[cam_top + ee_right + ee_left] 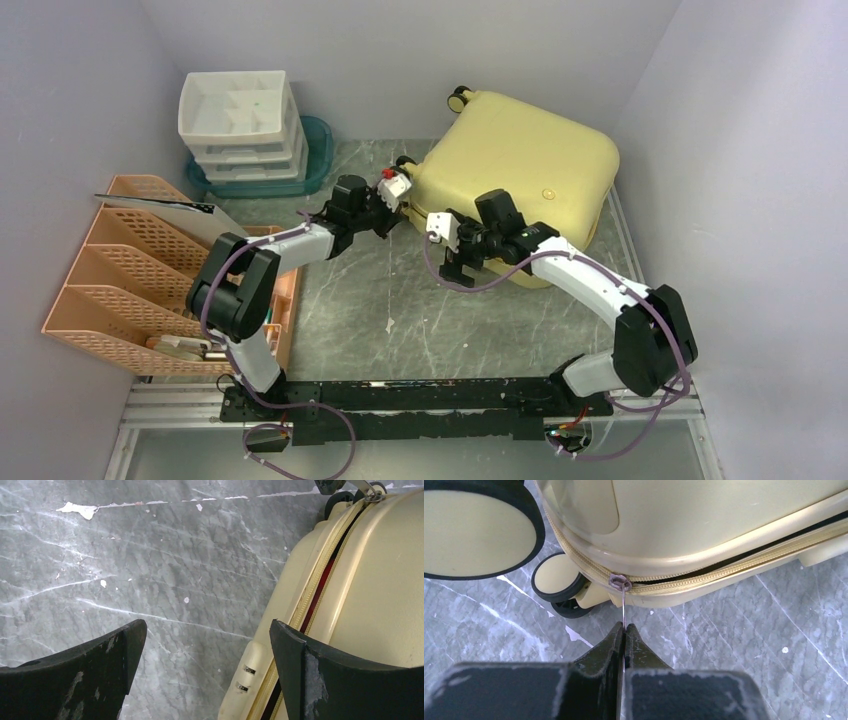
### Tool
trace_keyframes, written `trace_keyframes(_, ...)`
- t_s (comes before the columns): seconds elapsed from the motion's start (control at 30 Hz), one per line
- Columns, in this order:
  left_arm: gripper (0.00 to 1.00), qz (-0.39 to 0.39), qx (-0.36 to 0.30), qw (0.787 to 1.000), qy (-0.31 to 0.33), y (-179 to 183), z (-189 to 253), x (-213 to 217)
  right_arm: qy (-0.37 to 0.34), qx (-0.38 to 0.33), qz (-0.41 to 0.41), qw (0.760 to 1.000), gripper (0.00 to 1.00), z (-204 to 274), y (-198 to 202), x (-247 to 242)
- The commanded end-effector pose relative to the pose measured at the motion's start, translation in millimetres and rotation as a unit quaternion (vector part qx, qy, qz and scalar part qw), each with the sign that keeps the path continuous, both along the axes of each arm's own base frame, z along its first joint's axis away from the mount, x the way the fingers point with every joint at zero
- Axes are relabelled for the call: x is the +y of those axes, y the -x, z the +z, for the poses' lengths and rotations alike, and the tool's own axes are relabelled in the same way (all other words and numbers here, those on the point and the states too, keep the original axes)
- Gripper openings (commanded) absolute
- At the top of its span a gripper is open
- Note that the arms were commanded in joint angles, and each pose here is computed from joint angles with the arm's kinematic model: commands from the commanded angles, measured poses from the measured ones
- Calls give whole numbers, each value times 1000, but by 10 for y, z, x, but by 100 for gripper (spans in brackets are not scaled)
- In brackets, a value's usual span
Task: Open, take out, and arrange the luggage
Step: Unzip the luggage at the center of the board, then adjust the luggage at the center of the board.
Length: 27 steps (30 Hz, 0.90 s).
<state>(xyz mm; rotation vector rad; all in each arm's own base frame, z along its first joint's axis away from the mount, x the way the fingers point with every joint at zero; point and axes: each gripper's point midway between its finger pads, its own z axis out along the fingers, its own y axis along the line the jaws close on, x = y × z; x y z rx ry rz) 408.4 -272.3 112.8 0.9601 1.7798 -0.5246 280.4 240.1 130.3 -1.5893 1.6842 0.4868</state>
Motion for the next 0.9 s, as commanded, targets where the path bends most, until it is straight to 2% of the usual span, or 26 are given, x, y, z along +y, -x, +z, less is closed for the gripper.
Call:
trace_keyframes(0.0, 5, -29, 12, 999, 35, 150, 128, -32, -6, -58, -32, 998, 100, 149, -401, -59)
trace_keyframes(0.13, 5, -30, 18, 999, 40, 161, 97, -24, -9, -105, -77, 991, 100, 181, -607, -20)
trace_keyframes(0.3, 5, -36, 23, 998, 47, 196, 84, -44, 31, -137, -93, 986, 100, 53, -651, 46)
trace_keyframes(0.5, 5, -47, 28, 997, 52, 245, 92, -66, 66, -139, -111, 982, 99, -123, -662, 77)
trace_keyframes(0.6, 5, -52, 31, 997, 54, 267, 86, -76, 84, -128, -104, 983, 95, -220, -630, 108)
trace_keyframes(0.67, 5, -53, 33, 997, 54, 276, 70, -73, 99, -109, -91, 985, 85, -319, -583, 145)
trace_keyframes(0.8, 5, -51, 36, 997, 55, 275, 48, -57, 106, -66, -78, 989, 53, -391, -541, 239)
trace_keyframes(0.83, 5, -51, 36, 996, 56, 273, 48, -51, 108, -59, -77, 989, 41, -404, -538, 252)
trace_keyframes(0.87, 5, -50, 38, 996, 57, 272, 41, -37, 109, -50, -76, 990, 25, -409, -521, 260)
